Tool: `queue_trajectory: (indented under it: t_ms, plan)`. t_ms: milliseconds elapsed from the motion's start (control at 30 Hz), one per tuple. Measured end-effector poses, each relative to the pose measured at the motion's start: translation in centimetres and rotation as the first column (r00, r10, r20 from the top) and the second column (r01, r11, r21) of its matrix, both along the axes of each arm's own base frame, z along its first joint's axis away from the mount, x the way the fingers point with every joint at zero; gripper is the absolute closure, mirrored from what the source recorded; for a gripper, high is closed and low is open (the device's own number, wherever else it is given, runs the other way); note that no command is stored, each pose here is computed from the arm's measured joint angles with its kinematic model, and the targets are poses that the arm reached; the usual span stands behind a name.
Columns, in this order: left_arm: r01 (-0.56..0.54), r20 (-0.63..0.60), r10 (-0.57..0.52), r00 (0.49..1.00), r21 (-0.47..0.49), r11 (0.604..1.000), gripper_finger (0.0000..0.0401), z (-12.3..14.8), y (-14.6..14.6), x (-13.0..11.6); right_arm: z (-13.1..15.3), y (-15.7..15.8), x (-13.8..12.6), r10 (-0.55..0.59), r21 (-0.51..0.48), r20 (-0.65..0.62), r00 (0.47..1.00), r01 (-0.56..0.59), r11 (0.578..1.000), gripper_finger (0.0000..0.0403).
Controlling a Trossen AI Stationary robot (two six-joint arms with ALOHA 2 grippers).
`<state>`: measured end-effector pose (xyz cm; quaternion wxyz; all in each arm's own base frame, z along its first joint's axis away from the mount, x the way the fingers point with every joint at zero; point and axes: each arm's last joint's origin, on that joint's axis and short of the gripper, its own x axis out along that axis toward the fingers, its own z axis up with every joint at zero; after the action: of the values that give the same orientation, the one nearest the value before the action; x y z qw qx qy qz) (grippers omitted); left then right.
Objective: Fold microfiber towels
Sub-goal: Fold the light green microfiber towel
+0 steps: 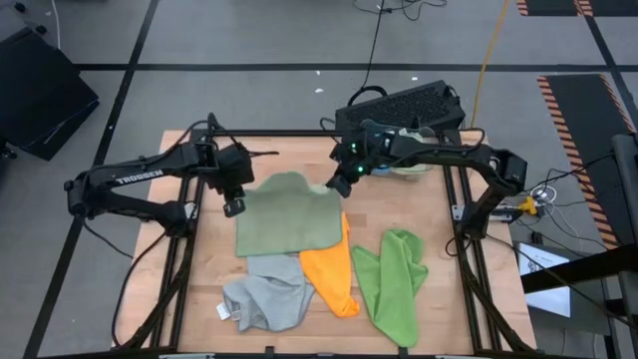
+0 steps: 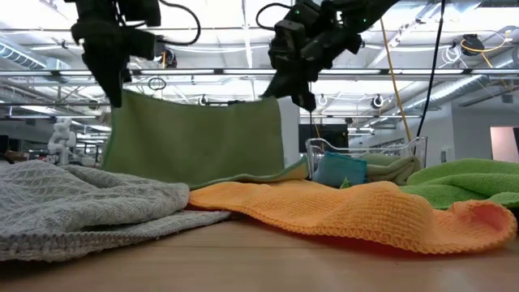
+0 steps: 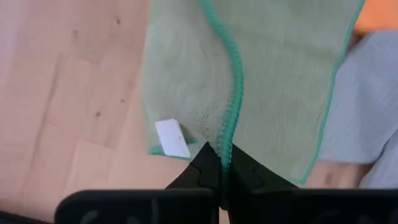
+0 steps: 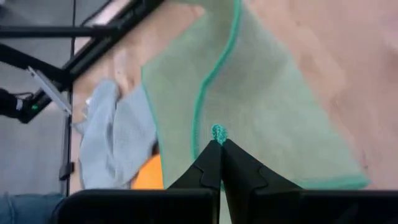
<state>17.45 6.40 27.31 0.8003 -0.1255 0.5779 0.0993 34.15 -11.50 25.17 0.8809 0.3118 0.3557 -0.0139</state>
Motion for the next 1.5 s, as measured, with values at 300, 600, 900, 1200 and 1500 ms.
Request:
queue_trajectory:
  t_ms: [300, 600, 900, 1200, 1500]
  plan:
    - [0.052, -0.003, -0.052, 0.999, -0.097, 0.994, 0.0393, -2.0, -0.4, -0.2, -4.7, 1.7, -1.2, -0.015, 0.133, -0.082, 0.996, 0.026, 0.991, 0.0403]
    - [0.053, -0.012, -0.056, 0.998, -0.189, 0.981, 0.0394, -4.6, -1.4, -0.3, -7.2, 4.9, -1.6, 0.025, 0.217, -0.115, 0.993, 0.001, 0.976, 0.0403]
    - [0.071, -0.026, -0.081, 0.996, -0.270, 0.960, 0.0394, -4.9, -3.3, 0.0, -7.2, 7.3, -1.1, 0.062, 0.208, -0.098, 0.993, -0.041, 0.977, 0.0403]
    - [0.104, -0.059, -0.122, 0.991, -0.246, 0.964, 0.0396, -5.8, -4.3, 0.7, -8.6, 8.3, -1.5, 0.016, 0.152, -0.157, 0.988, 0.008, 0.988, 0.0402]
    - [0.077, -0.099, -0.106, 0.989, -0.262, 0.962, 0.0389, -6.7, -4.8, 0.3, -8.5, 9.5, -1.2, 0.083, 0.178, -0.109, 0.991, -0.063, 0.982, 0.0363]
